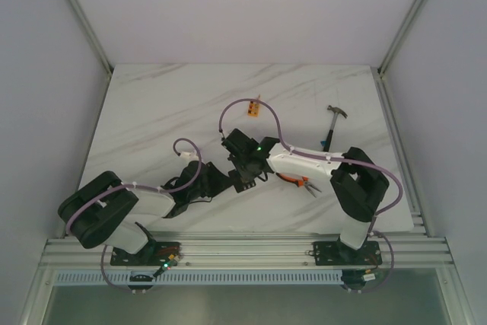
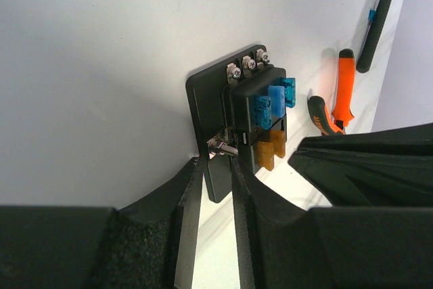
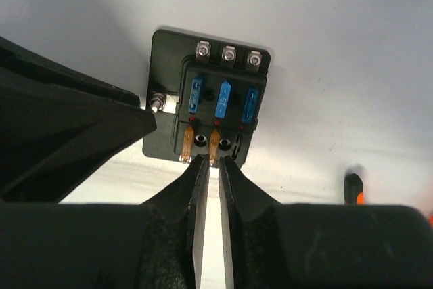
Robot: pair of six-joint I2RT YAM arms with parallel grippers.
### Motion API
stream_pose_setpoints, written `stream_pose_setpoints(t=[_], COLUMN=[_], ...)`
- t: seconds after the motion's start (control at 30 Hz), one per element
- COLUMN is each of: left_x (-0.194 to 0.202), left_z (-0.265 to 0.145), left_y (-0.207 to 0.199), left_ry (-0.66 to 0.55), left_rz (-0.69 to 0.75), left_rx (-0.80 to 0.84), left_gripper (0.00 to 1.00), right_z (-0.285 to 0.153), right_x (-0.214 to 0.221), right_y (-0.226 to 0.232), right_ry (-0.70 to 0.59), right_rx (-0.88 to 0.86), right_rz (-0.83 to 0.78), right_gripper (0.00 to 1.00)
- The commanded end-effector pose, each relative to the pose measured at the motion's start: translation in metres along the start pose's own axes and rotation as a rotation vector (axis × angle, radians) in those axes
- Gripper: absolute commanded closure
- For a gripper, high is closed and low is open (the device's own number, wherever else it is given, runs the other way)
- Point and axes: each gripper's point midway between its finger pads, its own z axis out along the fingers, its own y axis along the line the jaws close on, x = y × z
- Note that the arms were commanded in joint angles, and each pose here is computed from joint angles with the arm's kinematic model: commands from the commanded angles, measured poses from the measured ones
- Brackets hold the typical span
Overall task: Snap on the fuse box
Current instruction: Install the fuse at the fuse box base.
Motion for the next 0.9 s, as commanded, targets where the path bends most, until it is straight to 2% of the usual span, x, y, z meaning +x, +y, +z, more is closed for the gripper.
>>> stream_pose_setpoints(t=[0.0,0.6,0.73,0.87], left_x=[0.0,0.002,0.003,0.006], left_z=[-0.001,0.001,0.002,0.004], left_y=[0.001,0.0,0.0,0.0], left_ry=[-0.002,0.012,0.015,0.029], left_rz=[0.02,0.018,0.016,0.015], left_rx=[-0.017,-0.011,-0.01,-0.011], left_gripper=[0.66,0.66,0.66,0.66], right_z=[-0.017,0.007,0.014,0.022], right_x=[0.005,0.016,0.024,0.035], right_y=[-0.003,-0.001,0.0,0.0], right_ry=[0.009,0.064,0.096,0.136], right_rx=[0.012,-0.005,-0.01,-0.01], right_rz=[0.016,0.037,0.03,0.017], right_gripper=[0.81,0.85,0.9,0.99])
